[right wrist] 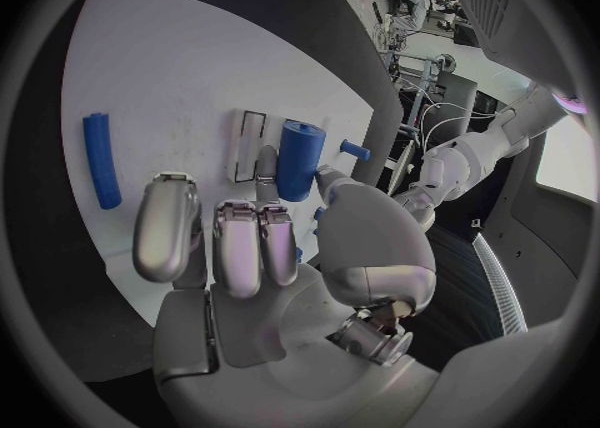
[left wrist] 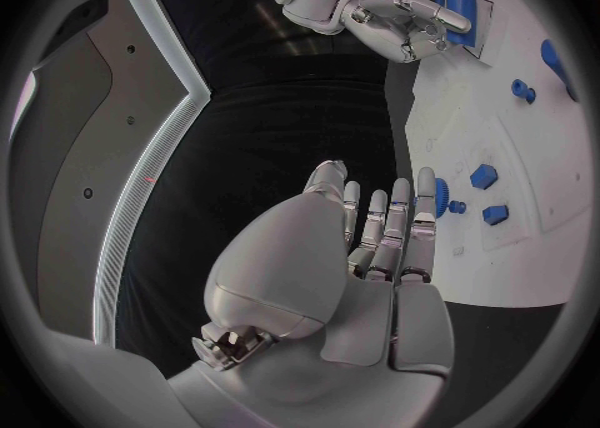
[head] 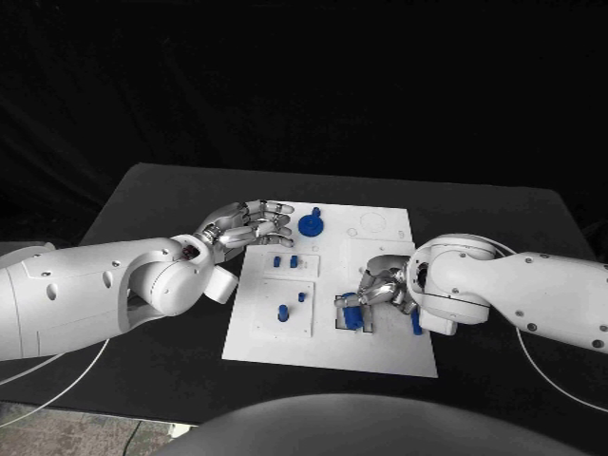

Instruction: Assemble the parts on the task board

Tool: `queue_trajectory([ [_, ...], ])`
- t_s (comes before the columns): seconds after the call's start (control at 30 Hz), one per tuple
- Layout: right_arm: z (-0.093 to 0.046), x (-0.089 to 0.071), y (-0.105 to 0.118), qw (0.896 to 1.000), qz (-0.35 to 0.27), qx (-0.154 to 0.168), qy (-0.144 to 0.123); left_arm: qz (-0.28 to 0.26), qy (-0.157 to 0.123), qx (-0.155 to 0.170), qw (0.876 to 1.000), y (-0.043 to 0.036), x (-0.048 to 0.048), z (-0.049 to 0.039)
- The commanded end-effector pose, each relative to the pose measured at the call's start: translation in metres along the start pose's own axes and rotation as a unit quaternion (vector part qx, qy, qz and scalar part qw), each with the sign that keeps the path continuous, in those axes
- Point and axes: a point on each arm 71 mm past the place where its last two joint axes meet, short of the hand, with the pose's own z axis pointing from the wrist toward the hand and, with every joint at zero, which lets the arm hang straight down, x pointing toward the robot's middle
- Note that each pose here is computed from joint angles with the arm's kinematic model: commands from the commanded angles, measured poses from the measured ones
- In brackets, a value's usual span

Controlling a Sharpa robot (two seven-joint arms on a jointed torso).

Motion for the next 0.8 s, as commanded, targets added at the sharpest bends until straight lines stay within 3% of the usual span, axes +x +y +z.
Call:
queue_trajectory([
  [0.03,0.0005,0.0011,-0.0023,1.000,-0.010,0.009,0.005,-0.007,0.014,0.000,1.000,0.0009,0.0030,0.0004],
  [0.57,-0.0003,0.0004,-0.0037,1.000,-0.007,0.007,-0.001,-0.009,0.017,-0.005,1.000,0.0040,0.0037,-0.0001],
  [0.8,-0.0052,-0.0034,-0.0015,0.999,0.014,-0.031,-0.034,-0.009,0.016,-0.006,1.000,0.0045,0.0038,-0.0004],
])
